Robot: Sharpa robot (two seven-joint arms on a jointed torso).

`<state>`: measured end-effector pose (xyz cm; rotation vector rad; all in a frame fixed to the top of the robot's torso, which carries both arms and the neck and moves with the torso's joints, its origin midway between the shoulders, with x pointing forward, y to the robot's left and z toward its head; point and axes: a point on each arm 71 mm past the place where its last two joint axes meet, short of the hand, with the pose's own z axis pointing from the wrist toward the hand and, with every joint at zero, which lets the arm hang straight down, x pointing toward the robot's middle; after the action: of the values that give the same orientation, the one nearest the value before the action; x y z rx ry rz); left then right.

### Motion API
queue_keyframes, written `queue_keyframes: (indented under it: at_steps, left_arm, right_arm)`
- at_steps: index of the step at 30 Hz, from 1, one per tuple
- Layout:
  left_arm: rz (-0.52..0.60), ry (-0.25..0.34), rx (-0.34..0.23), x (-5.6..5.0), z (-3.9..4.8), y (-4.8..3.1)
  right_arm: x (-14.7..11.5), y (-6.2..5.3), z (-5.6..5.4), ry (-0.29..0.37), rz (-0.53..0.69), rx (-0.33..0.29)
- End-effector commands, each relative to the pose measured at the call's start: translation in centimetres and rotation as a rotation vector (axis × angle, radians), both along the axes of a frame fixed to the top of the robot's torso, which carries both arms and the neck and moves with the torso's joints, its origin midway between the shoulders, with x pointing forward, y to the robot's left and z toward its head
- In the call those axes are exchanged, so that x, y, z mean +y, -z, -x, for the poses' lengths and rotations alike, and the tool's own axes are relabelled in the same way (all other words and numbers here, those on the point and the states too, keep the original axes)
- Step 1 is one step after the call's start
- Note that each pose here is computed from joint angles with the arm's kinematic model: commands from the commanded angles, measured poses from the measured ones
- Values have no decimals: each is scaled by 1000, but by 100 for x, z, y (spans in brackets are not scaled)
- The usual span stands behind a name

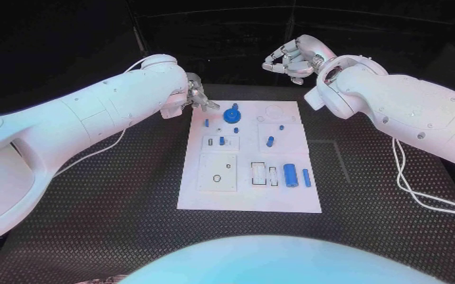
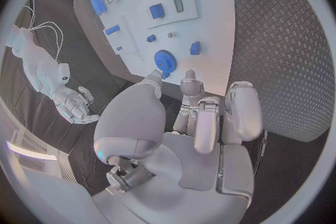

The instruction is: Assemble the parts on the task board

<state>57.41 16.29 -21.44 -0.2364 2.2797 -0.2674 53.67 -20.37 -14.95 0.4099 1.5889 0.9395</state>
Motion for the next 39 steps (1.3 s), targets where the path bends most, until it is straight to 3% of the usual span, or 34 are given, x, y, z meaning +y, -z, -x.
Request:
queue_keyframes:
  at_steps: [1, 21, 39]
  left_arm:
    - [-28, 24, 50, 14, -3, 59]
    - [-57, -9, 106, 32, -42, 292]
    - [-60, -18, 116, 29, -40, 366]
  right_arm:
    - [17, -15, 1, -14, -1, -6]
    - [31, -16, 7, -18, -2, -6]
    - [54, -12, 4, -23, -3, -4]
